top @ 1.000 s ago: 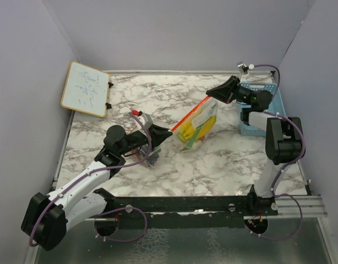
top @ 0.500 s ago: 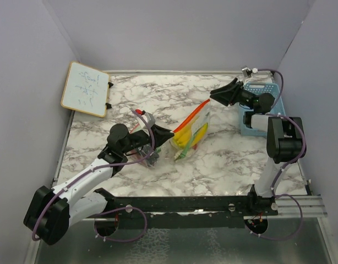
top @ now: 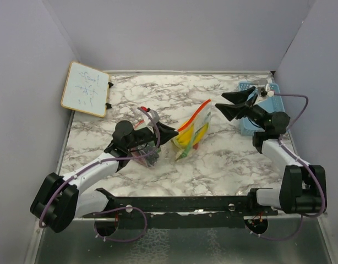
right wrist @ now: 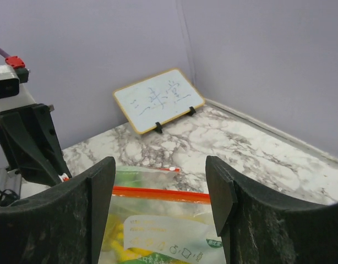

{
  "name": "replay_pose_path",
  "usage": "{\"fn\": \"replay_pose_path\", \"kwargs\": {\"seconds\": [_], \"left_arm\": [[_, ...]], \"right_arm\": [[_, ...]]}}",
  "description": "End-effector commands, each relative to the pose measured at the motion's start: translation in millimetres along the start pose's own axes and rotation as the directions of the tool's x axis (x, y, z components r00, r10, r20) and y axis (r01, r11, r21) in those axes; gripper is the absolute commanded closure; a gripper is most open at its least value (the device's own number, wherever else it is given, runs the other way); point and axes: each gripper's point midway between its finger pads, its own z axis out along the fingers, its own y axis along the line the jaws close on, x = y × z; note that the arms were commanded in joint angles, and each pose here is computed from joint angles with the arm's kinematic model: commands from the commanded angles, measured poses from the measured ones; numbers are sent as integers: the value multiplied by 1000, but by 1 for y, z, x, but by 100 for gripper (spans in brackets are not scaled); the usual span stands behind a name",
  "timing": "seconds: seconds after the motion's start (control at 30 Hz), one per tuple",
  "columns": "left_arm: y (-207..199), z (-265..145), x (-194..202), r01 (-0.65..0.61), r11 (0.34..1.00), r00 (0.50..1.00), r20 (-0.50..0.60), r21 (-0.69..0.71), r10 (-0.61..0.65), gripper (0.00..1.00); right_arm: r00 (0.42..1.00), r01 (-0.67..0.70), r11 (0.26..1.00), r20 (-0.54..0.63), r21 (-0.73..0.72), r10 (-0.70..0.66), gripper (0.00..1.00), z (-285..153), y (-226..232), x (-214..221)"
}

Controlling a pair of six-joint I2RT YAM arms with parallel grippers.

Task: Open the zip-top bag and remove the fake food
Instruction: Unzip the zipper food storage bag at the center of the board, then open the zipper of the food storage bag at the center of the board.

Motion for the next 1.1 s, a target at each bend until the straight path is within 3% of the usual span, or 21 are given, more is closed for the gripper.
{"fn": "replay_pose_path", "kwargs": {"seconds": [0.0,0.07,0.17,0.23,0.53,1.07], "left_arm": [[-4,20,-21,-48,996,999,27,75,47,100],[-12,26,-20,-56,991,998,29,120,53,100],[-26,32,-7,-70,986,998,11,154,69,100],[-37,36,6,-66,982,998,-12,177,70,100],[-59,49,50,-17,980,994,-102,196,38,100],[-55,85,57,6,972,991,-129,233,24,100]], "right_arm": [[997,-5,967,-72,255,24,33,-14,-30,21],[992,-23,927,-103,375,67,31,-19,-39,26],[981,-28,849,-148,527,124,17,-28,-46,34],[969,-51,812,-168,582,181,15,-33,-45,43],[924,-118,766,-212,632,318,25,-45,-30,81],[884,-111,718,-261,687,387,30,-72,-19,114]]}}
